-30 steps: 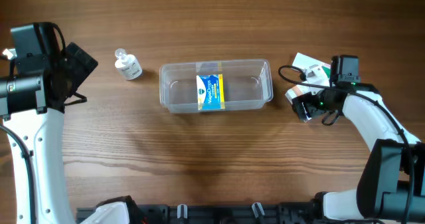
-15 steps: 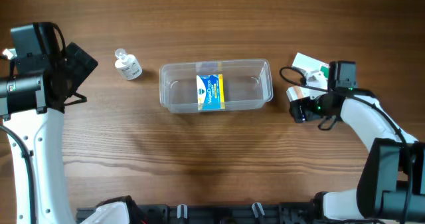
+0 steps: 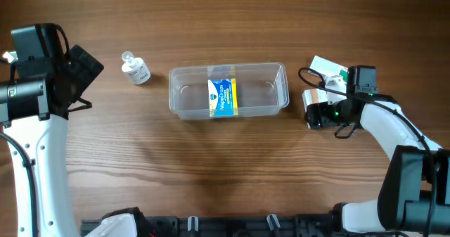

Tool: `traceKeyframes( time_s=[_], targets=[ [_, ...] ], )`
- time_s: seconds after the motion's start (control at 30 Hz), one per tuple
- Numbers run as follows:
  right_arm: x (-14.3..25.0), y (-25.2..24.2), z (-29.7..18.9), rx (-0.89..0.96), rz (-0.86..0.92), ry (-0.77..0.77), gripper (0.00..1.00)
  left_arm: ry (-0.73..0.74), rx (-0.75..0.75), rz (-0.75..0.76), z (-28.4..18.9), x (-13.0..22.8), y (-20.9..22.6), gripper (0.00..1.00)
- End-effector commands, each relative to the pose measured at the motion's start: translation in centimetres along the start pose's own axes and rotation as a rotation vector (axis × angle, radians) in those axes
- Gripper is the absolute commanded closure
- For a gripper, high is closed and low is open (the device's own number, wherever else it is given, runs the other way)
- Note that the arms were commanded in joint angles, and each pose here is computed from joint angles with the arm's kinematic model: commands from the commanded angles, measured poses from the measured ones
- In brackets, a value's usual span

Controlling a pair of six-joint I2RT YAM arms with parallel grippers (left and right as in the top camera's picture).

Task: Pack container
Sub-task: 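Lower the right gripper onto the white Universal bandage box and close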

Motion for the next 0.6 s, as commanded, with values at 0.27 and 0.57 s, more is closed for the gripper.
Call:
traceKeyframes(
  time_s=[0.27,0.57],
  targets=[
    [0.2,0.7,1.3,-0.012,0.032,0.024,0.01,-0.014,0.004,-0.006,-0.3,-0.4,0.0,0.00],
    [0.8,0.2,2.7,0.062,0.001,0.108,0.03,-0.014,0.004,-0.006,-0.3,-0.4,0.0,0.00]
  ],
)
Point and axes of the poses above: each gripper's point midway between its finger pads, its own z axis out along the fingers, its own y axis along the line the jaws close on, x = y × z, the point moved 4 cm from there along -z, back along the fingers, and after that the axes turned 14 degrees about -z, right-handed, at the moved point
